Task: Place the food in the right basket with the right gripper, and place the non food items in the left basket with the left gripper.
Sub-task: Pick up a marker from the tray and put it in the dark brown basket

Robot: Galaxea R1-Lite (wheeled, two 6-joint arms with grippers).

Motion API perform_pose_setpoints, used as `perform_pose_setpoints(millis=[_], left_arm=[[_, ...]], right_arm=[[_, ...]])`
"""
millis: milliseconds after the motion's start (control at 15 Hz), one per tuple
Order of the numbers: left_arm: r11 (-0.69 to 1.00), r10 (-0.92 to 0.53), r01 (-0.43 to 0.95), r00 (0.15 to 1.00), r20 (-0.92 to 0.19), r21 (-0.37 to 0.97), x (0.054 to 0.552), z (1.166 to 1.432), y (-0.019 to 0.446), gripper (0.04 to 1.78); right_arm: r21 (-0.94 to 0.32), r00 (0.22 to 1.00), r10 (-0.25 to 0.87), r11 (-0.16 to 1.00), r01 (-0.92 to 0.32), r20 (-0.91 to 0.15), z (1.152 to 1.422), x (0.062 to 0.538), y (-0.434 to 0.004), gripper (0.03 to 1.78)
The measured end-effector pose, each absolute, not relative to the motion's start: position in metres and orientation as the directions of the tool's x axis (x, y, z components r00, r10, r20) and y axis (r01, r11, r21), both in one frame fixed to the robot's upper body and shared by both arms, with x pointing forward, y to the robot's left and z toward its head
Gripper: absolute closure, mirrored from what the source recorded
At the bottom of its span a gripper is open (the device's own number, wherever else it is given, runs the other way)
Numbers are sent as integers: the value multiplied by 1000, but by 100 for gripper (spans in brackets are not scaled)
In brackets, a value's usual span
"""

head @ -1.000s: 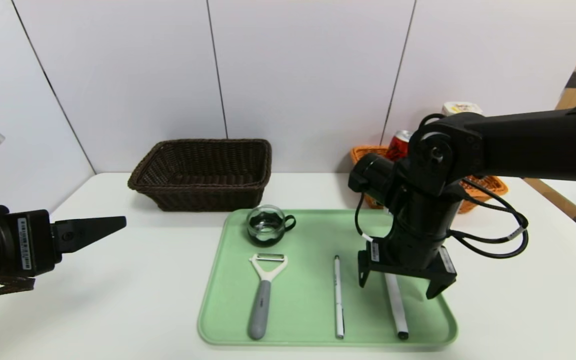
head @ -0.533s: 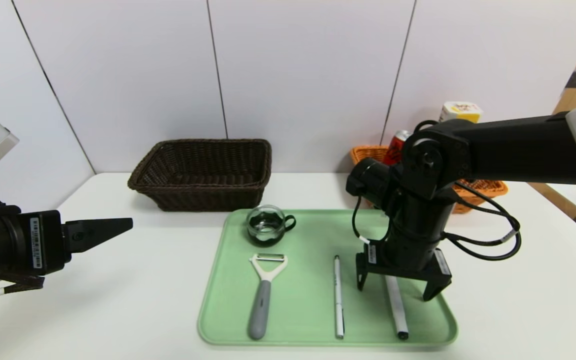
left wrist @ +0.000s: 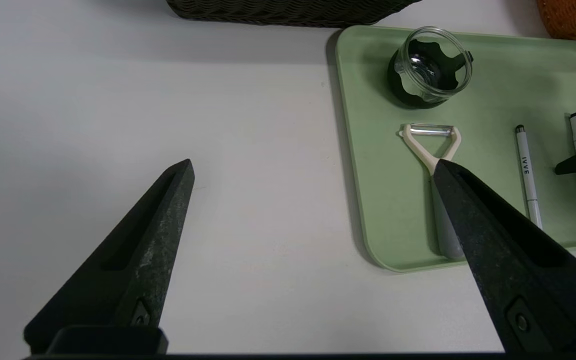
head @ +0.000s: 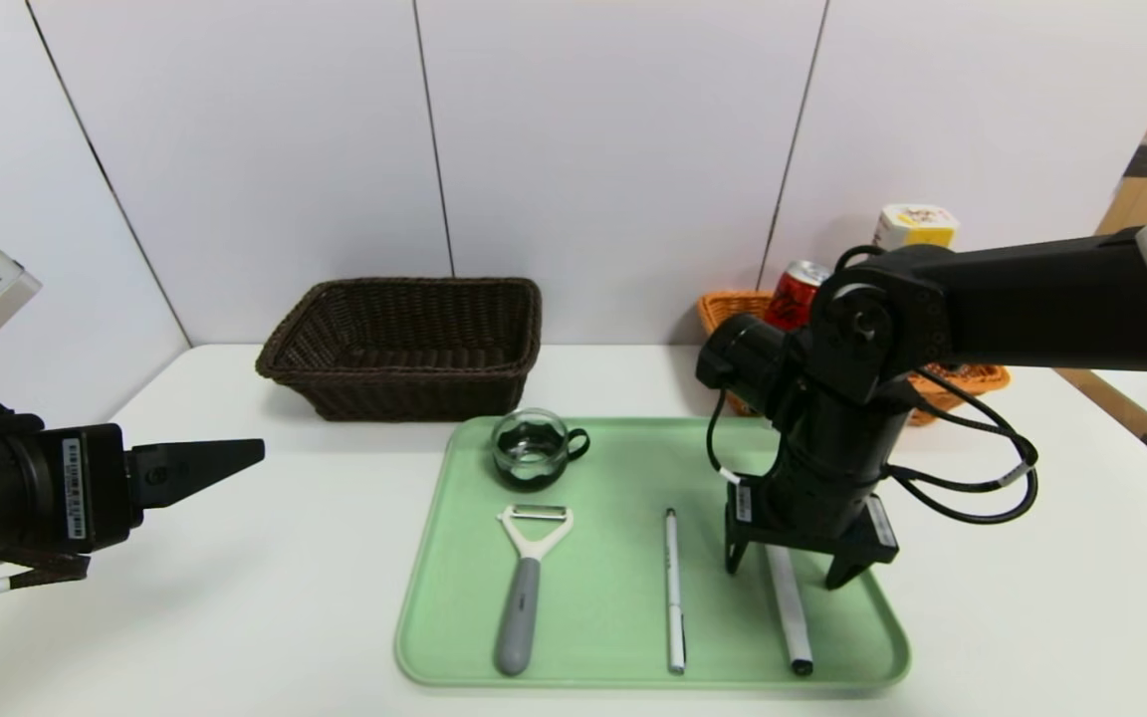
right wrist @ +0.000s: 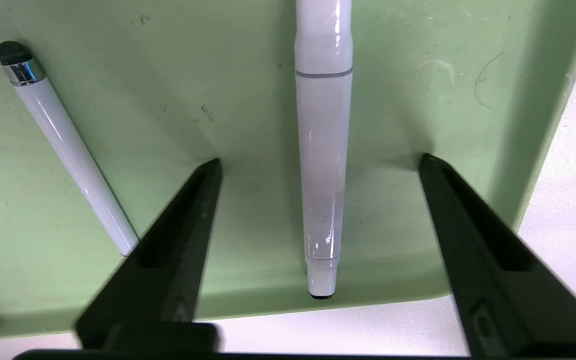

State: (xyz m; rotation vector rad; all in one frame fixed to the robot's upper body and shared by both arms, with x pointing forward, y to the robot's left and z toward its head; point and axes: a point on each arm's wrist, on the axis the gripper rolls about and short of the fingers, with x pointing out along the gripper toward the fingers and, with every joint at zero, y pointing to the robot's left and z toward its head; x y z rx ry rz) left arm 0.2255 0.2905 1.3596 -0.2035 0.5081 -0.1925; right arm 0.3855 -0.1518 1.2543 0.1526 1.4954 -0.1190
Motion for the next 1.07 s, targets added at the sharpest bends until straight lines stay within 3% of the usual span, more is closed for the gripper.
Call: perform_pose_setpoints(millis=[333,400,467,667,800,933,1067], left_arm=[[962,-231,131,856,-463,-240,225,1359,291,13],[962,-232,131,855,-463,-240,225,1359,291,13],[962,-232,131,856,-463,-240,225,1360,291,13],[962,-231,131,859,-457,-241,223,1360,291,13],[961,-232,131,860,-455,-241,222,1361,292,13],[962,-231,131,859,-456,-241,221,1360,292,13],[961,-232,131,861,-453,-242,221,1361,292,13]], right_arm=[[26,69,14,984,175,-998,1254,385,-153,108],[26,69,14,984,175,-998,1254,385,-153,148],[26,69,14,984,175,-998,1255,384,-153,166],[39,85,24,983,178,-996,1259,384,-153,166],[98,153,71,980,173,-986,1269,384,-152,166],[209,287,165,969,132,-944,1291,383,-146,166],[351,459,297,936,37,-837,1322,380,-135,166]])
